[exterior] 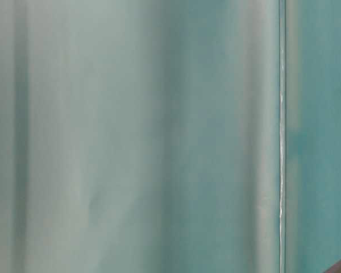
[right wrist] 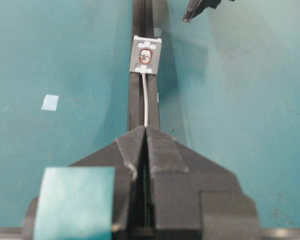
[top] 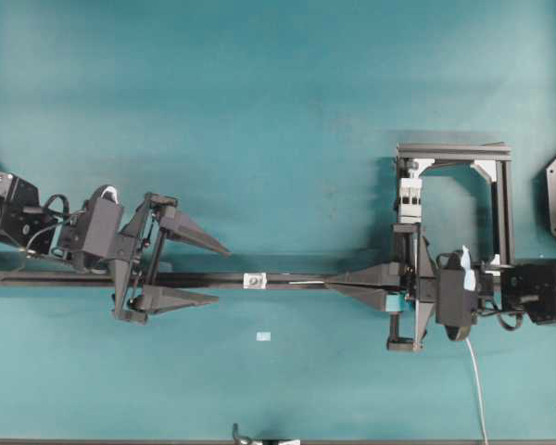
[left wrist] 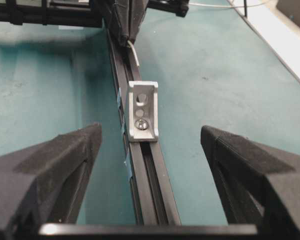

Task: Insert the wire through the hole in the metal fitting marked with a red label. (retake)
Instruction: 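Align the wire tip with the red-marked hole in the white bracket, then push the wire tip leftward through the bracket hole with the right gripper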

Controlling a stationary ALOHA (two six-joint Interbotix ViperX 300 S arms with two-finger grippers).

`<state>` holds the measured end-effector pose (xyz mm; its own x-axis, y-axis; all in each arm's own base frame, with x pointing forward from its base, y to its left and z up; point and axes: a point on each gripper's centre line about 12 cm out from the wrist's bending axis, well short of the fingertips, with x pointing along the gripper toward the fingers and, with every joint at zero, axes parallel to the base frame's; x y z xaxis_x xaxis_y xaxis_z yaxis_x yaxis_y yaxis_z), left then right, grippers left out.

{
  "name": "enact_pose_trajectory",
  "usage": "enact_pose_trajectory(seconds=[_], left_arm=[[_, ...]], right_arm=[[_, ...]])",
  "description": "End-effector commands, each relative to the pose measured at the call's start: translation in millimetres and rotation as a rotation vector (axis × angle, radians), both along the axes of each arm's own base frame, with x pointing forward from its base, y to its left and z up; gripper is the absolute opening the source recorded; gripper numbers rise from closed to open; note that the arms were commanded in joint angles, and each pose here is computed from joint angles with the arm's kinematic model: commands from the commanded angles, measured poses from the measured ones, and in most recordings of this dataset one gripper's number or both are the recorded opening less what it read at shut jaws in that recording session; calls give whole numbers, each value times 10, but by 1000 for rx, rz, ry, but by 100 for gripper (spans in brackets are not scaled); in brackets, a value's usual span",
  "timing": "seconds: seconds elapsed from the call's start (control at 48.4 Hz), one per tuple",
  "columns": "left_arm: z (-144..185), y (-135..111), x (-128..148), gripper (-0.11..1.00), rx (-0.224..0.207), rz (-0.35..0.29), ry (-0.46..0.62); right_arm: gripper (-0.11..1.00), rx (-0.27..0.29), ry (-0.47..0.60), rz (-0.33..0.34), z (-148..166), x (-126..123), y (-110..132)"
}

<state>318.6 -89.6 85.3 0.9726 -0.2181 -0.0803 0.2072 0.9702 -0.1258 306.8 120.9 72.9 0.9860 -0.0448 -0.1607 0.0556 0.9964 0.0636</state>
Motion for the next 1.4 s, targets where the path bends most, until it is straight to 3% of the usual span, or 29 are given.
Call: enact_pose_trajectory(seconds=[0.0,0.145,0.702,0.867,1.383], left_arm=[[76,-23,33,39,-26,0,-28],[55,-22,31,39,-48,1,-17],[50,-37,77,39,-55,2,-5],[29,-46,100,39,-77,4,24],[-34,-67,145,39,-73,-2,33]], right_arm=[[2,37,-16,-9,35,28,17],[2,36,-14,-17,25,26,8],[2,44,-3,-27,16,42,10],[2,50,9,-40,5,46,1],[2,62,31,-36,-11,79,33]])
